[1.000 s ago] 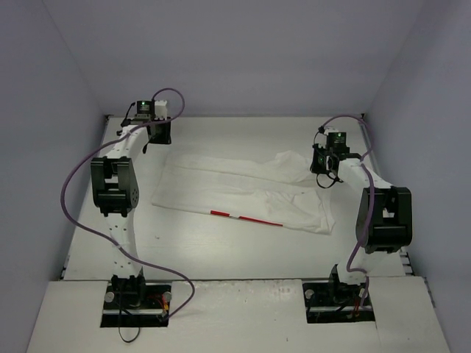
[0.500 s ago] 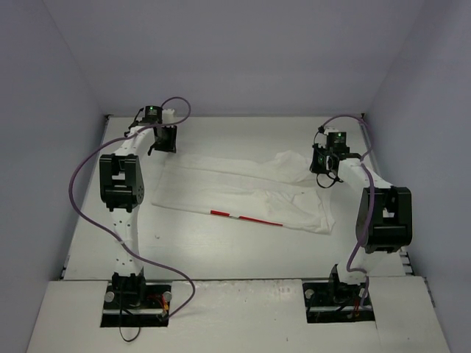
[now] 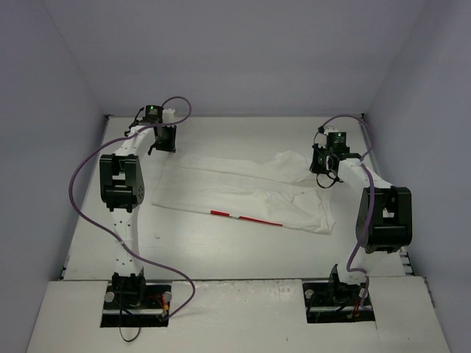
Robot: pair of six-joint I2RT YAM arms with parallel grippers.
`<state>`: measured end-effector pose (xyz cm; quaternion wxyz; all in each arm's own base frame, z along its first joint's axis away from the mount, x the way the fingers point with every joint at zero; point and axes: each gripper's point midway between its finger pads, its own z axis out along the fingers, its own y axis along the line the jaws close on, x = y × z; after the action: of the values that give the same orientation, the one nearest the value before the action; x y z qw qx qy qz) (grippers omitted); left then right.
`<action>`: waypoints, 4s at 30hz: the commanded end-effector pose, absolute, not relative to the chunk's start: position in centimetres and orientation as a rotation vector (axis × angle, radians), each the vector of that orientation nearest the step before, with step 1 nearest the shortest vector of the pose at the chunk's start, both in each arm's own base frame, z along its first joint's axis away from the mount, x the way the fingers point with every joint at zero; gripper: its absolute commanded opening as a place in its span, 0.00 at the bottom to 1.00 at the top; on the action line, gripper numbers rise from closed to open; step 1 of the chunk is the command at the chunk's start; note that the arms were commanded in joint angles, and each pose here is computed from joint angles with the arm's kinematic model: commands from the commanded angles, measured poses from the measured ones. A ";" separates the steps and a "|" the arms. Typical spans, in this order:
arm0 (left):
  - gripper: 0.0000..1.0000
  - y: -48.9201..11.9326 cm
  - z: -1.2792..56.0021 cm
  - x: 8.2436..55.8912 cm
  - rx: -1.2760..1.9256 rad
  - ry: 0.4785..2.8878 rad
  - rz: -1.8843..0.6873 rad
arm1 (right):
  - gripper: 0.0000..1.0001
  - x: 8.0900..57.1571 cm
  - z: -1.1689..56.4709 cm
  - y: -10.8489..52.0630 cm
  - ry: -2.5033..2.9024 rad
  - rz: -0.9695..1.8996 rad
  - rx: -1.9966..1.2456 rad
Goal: Fold and stack the t-shirts
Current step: Fold the other side of the tshirt into a rectangle
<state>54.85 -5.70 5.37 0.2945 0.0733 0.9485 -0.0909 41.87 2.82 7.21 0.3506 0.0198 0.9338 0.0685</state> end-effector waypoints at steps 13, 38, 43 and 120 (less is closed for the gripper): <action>0.00 -6.8 11.4 55.9 0.296 2.386 -0.277 | 0.00 43.4 9.8 2.8 2.329 0.174 0.035; 0.00 -4.6 10.8 50.1 0.184 2.317 -0.401 | 0.00 40.2 9.3 1.1 2.268 0.087 0.172; 0.00 -4.3 10.5 49.8 0.133 2.314 -0.442 | 0.00 39.4 9.7 0.8 2.230 0.075 0.179; 0.39 -8.3 15.9 44.9 0.101 2.331 -0.167 | 0.38 35.0 12.2 1.5 2.229 0.141 0.431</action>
<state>43.21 -5.91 12.34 0.3515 0.0174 0.9320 -0.0868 33.19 -0.66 11.63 0.4183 0.2196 0.8803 0.0438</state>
